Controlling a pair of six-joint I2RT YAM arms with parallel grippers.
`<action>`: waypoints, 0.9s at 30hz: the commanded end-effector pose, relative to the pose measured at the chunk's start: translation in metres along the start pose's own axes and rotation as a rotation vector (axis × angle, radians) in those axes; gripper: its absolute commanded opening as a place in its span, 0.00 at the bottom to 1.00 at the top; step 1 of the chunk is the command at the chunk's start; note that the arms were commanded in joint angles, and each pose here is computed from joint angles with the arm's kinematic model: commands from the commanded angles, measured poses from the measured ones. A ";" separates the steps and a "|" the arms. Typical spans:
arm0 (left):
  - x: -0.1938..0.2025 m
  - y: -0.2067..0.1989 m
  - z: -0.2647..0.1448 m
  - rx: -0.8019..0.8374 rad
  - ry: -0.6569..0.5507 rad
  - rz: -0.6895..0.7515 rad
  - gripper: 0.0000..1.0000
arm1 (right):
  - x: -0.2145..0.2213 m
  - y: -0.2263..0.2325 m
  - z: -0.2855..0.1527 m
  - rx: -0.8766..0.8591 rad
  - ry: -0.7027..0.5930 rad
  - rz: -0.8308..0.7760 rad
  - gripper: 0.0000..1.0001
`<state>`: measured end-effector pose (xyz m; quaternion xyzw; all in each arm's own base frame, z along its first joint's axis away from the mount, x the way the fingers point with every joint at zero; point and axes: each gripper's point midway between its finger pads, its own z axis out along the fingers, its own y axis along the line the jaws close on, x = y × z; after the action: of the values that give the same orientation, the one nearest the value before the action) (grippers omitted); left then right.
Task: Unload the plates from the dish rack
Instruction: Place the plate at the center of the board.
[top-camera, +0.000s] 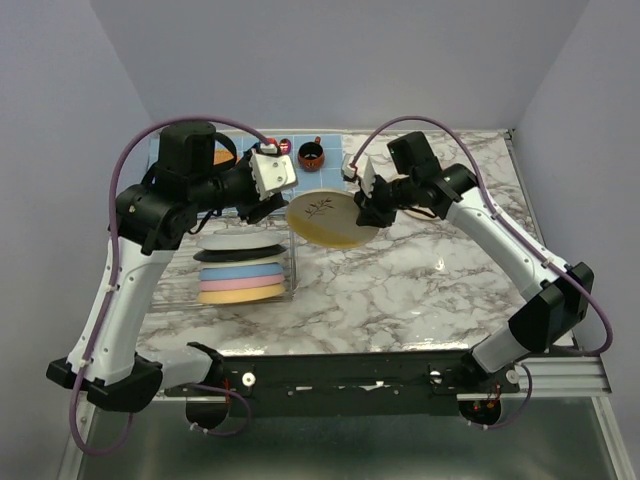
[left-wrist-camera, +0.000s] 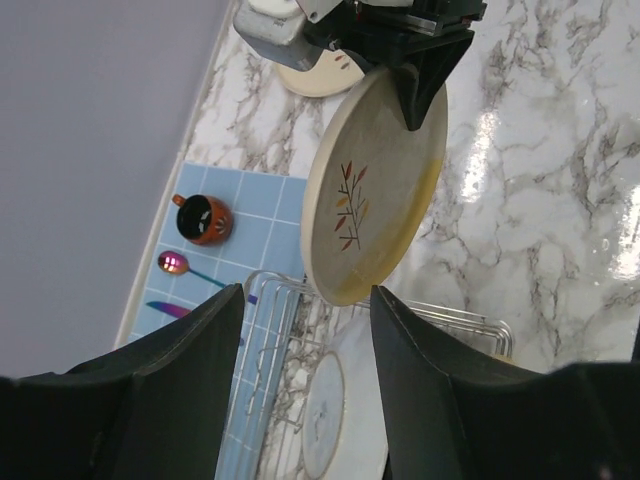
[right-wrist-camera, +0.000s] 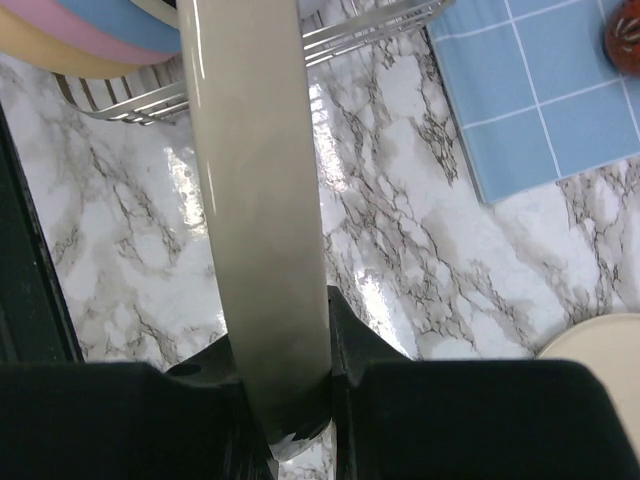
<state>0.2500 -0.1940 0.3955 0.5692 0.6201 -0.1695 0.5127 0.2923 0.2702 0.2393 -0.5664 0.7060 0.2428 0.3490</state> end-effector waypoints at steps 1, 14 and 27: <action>0.002 0.007 -0.014 -0.083 0.019 0.069 0.65 | -0.021 -0.020 -0.006 0.085 -0.061 -0.007 0.01; 0.038 0.009 -0.007 -0.188 0.055 0.067 0.68 | 0.044 -0.166 -0.079 0.256 -0.197 0.569 0.01; 0.071 -0.009 0.003 -0.146 0.114 0.033 0.67 | 0.114 -0.228 -0.098 0.115 -0.411 1.006 0.01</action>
<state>0.2581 -0.1654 0.3293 0.5556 0.6496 -0.0904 0.5110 0.4653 0.0549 0.1797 -0.0797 0.8819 0.3406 0.3160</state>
